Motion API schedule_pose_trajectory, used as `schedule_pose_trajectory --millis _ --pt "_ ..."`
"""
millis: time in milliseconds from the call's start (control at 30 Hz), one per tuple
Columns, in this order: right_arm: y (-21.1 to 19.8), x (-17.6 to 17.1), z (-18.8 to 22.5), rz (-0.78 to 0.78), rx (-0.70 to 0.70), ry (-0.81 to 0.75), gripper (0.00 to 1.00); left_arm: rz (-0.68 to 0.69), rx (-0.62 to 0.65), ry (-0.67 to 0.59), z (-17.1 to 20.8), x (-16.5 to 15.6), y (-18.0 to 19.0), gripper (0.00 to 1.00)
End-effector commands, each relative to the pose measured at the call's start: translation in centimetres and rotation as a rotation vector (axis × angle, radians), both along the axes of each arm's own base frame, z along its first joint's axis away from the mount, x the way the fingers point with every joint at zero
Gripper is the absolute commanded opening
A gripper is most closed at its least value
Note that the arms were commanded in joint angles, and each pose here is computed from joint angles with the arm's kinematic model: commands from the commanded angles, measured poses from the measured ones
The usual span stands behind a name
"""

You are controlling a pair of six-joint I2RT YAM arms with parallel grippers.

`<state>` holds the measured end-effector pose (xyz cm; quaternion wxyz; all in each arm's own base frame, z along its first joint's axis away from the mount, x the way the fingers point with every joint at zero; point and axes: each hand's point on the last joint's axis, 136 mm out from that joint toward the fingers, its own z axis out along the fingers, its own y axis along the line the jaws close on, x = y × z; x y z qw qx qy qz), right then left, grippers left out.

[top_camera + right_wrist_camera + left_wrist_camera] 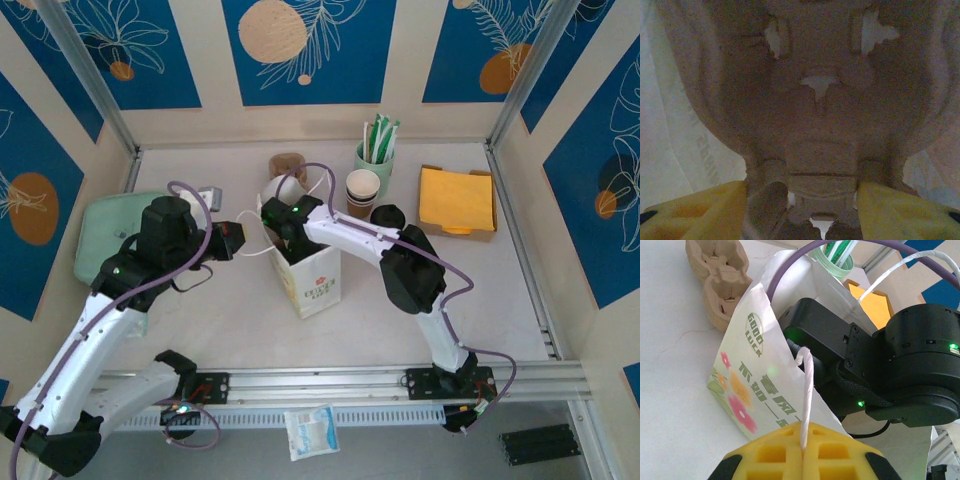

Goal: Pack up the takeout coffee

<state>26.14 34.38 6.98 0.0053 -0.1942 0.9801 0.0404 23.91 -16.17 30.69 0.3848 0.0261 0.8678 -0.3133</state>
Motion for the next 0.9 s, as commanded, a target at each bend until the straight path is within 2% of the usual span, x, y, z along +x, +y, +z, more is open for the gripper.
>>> schedule_pose_trajectory --millis 0,300,867 --pt "-0.2 -0.9 -0.2 -0.005 0.0 0.04 0.6 -0.006 -0.028 -0.02 0.6 -0.1 -0.1 0.0" --pt "0.9 0.2 4.6 0.016 0.078 -0.034 0.72 -0.007 -0.034 -0.028 0.6 0.0 -0.2 0.0" --pt "2.0 0.5 12.3 0.051 0.17 -0.153 0.73 -0.007 -0.035 -0.033 0.0 0.1 -0.3 0.0"
